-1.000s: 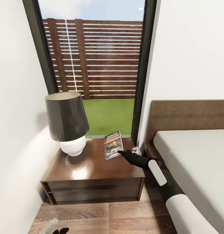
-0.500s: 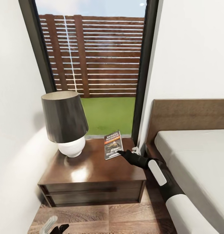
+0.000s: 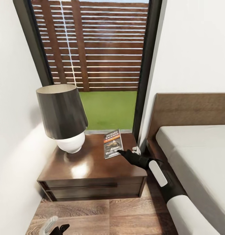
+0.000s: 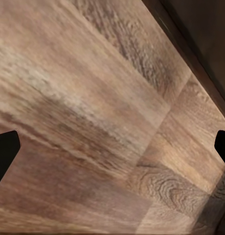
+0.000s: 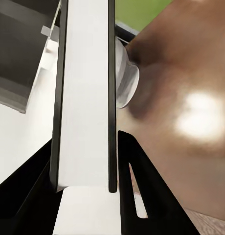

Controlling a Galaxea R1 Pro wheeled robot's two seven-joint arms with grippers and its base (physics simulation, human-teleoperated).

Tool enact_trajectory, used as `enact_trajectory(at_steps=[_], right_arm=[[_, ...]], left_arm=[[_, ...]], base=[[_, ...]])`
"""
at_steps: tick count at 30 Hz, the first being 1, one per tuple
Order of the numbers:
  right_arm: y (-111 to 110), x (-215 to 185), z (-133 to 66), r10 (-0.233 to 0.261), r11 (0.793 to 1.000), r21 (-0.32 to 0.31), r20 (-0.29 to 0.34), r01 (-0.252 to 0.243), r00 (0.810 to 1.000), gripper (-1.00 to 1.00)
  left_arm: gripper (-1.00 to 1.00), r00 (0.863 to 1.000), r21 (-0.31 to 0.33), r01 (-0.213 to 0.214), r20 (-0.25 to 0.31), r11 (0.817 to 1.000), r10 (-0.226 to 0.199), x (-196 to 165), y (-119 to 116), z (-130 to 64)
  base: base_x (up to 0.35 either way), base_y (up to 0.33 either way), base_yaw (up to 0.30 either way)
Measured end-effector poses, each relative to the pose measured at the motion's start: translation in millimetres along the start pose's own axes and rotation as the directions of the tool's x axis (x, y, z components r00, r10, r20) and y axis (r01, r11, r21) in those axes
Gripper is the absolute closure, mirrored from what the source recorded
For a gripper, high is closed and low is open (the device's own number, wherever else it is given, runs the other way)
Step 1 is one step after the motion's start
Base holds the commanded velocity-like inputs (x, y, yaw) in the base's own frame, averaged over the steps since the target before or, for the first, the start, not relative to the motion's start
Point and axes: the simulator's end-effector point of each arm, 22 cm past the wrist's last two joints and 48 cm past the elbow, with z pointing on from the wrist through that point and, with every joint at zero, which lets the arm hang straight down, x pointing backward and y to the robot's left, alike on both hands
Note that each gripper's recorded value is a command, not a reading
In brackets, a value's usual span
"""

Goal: In the bedroom, move the book from the bed onto either nightstand, and place the two sandals side by side next to the bed.

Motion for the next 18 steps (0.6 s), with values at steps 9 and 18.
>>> enact_trajectory(at_steps=[9, 18], right_arm=[[-14.8, 8.7, 5.7, 0.019, 1.0, -0.011, -0.016, -0.019, 1.0, 1.0], [-12.9, 9.0, 6.0, 0.019, 1.0, -0.018, -0.016, -0.019, 1.0, 1.0]], left_arm=[[-1.0, 1.0, -0.026, 0.009, -0.023, 1.0, -0.01, 8.7, 12.0, 6.3], [-1.0, 1.0, -0.038, -0.004, -0.023, 0.999, 0.003, 10.5, 16.4, 6.8]], base=[[0.0, 0.0, 0.0], [0.083, 0.0, 0.0]])
